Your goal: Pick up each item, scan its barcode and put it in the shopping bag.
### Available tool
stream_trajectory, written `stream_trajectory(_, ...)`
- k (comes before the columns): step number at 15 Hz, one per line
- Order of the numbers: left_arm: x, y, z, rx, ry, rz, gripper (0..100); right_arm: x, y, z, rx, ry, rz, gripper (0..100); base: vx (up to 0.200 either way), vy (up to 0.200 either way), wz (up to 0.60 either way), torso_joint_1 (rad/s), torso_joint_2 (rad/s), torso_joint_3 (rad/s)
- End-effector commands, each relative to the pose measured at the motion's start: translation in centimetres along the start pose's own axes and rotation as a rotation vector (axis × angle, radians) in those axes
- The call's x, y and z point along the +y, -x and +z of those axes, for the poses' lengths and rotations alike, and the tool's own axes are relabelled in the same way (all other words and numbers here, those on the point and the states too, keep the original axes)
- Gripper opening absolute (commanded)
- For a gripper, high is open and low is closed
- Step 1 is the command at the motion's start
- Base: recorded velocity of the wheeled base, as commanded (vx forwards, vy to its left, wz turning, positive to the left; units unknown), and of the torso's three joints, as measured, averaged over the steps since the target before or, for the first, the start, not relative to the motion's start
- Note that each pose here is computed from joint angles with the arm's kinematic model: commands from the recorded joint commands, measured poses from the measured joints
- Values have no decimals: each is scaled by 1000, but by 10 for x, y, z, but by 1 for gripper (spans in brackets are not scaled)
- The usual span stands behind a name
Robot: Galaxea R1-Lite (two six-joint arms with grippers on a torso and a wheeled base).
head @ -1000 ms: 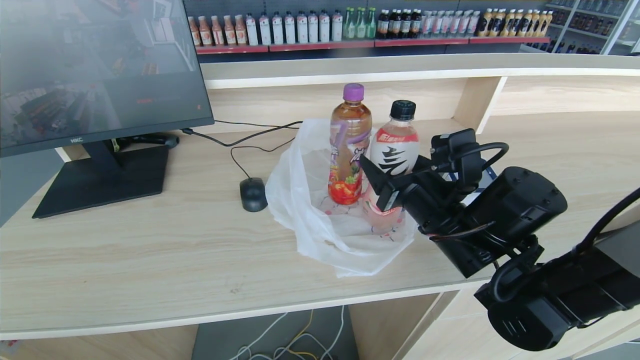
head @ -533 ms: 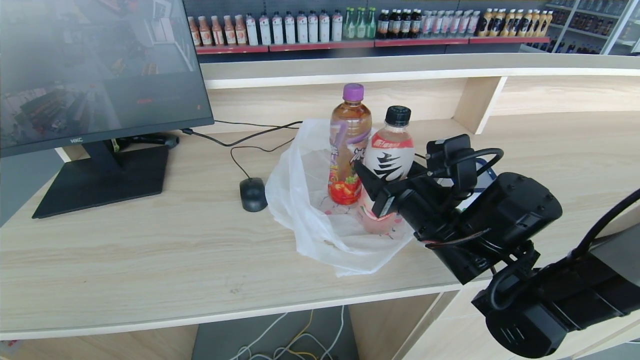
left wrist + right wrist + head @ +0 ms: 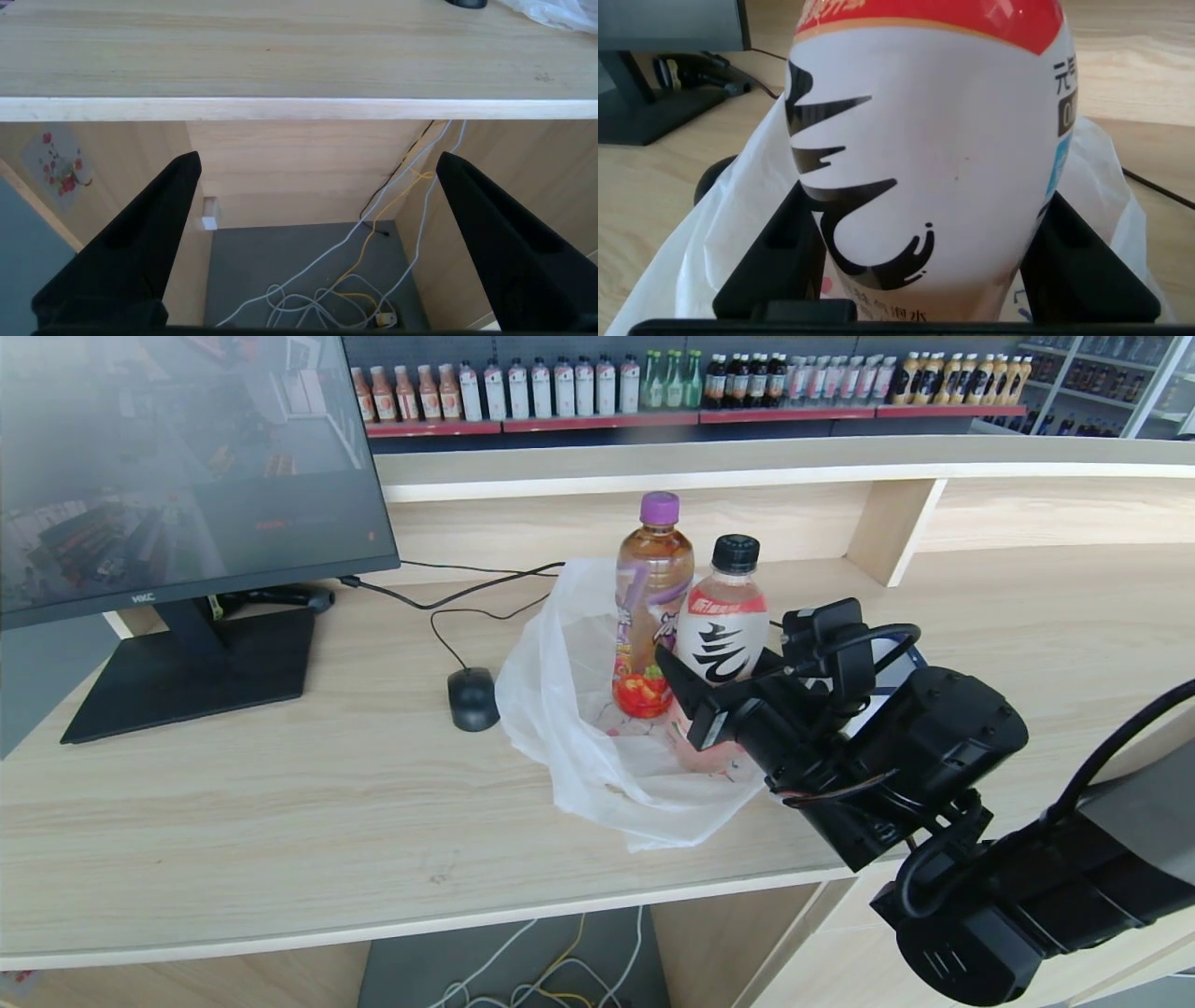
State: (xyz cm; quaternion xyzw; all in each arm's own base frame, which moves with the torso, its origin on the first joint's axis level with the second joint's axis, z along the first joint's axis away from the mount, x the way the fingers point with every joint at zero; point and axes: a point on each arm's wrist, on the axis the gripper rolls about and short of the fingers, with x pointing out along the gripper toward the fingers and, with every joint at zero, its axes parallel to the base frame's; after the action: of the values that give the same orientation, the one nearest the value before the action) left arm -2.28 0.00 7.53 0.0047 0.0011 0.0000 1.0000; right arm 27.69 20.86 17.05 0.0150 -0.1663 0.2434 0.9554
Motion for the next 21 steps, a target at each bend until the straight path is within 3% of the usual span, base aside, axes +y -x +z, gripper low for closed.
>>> stream_trajectory(1, 0, 0, 0, -1, 0, 0, 100, 0, 0, -2, 8, 1, 0, 0, 0, 0, 0, 0, 0, 0)
stream_trajectory(9, 0, 0, 0, -1, 0, 0, 100, 4, 1, -1, 6, -4, 7, 0, 0, 0, 0, 0, 0, 0)
stream_trajectory(10, 0, 0, 0, -1, 0, 0, 100, 4, 1, -1, 8, -3, 7, 100, 0, 0, 0, 0, 0, 0)
stream_trajectory(18, 0, 0, 0, -1, 0, 0, 100, 3, 3, 4, -4, -5, 4, 100, 0, 0, 0, 0, 0, 0)
stream_trajectory(21, 0, 0, 0, -1, 0, 0, 100, 3, 22, 23, -17, -7, 16, 100, 0, 0, 0, 0, 0, 0)
